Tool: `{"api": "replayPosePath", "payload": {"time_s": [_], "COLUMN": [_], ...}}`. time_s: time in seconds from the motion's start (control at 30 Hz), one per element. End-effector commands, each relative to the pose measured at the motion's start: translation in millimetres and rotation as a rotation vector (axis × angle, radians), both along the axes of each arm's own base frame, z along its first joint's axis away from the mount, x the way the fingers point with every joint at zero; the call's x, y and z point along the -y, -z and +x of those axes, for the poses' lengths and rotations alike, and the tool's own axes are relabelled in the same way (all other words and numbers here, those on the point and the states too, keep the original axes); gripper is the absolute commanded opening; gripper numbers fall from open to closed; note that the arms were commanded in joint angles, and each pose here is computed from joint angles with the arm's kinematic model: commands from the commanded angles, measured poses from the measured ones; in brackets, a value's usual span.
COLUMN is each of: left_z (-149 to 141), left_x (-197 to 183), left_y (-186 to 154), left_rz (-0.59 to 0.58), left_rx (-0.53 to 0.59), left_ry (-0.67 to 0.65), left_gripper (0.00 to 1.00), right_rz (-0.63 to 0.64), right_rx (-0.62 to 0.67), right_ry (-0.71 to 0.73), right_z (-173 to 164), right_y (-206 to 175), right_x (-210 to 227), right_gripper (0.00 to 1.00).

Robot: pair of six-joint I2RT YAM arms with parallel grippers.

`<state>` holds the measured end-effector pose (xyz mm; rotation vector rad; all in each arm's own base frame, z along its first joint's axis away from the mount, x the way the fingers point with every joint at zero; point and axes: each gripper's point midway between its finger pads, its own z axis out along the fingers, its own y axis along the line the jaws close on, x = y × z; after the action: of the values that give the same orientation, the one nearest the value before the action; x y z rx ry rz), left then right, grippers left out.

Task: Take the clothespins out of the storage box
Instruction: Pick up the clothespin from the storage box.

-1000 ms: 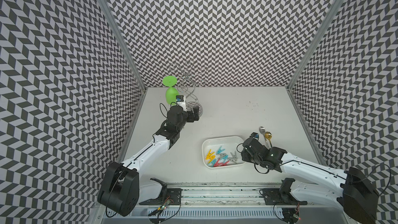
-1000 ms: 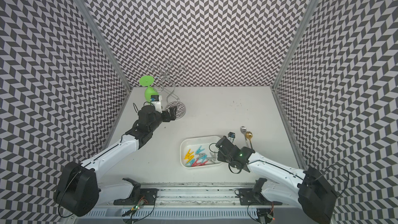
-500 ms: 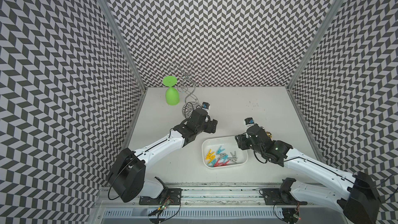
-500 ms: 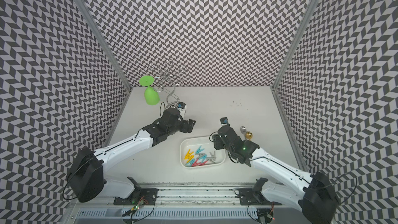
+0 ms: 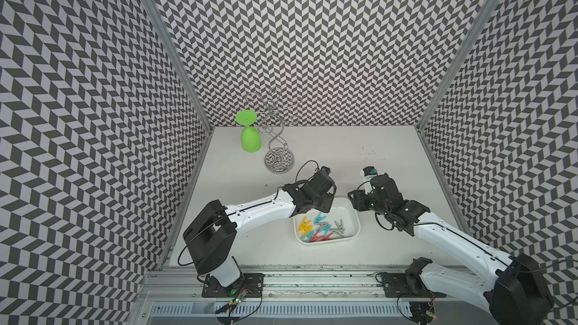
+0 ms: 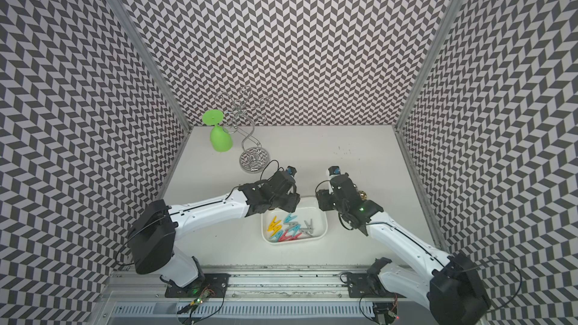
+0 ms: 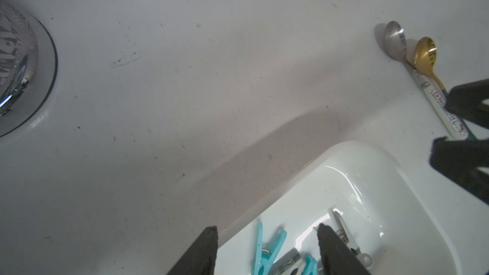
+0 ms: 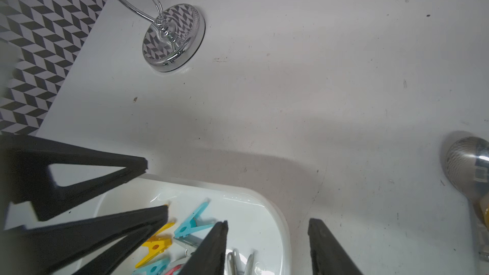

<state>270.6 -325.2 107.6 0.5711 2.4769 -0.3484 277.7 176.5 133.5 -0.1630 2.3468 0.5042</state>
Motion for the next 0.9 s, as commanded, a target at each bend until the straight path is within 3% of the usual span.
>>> {"api": "replayPosePath", "payload": {"time_s": [0.0,0.23,0.53,0.67,0.87], "left_z": [-7,-14,-19,-20,-22], "left_x": [0,4,-3,-5,-8], "left_y": [18,43,59,67,78], "left_rz": [0.07,0.114,0.155,0.163,0.179], "left_rx": [-0.034,-0.057,-0.077,-0.079,-0.096], "left_ry": [-0.02,-0.032,-0.031,-0.029,-0.025], "left_gripper": [0.59,0.44,0.42,0.34,0.31], "right_rz": [0.033,0.061,0.068,0.068,0.065], "right_rx": [0.028,0.031,0.039,0.037,0.034], "right_ry": [-0.018,-0.057,-0.065,-0.065,-0.066], "right_z": [1,-6,-8,-8,-8], "right_y": [-9,-12,-14,-12,-11], "right_x": [-4,-10,-10,-10,-10], "right_gripper": [0.52,0.52,0.51,0.51,0.5]}}
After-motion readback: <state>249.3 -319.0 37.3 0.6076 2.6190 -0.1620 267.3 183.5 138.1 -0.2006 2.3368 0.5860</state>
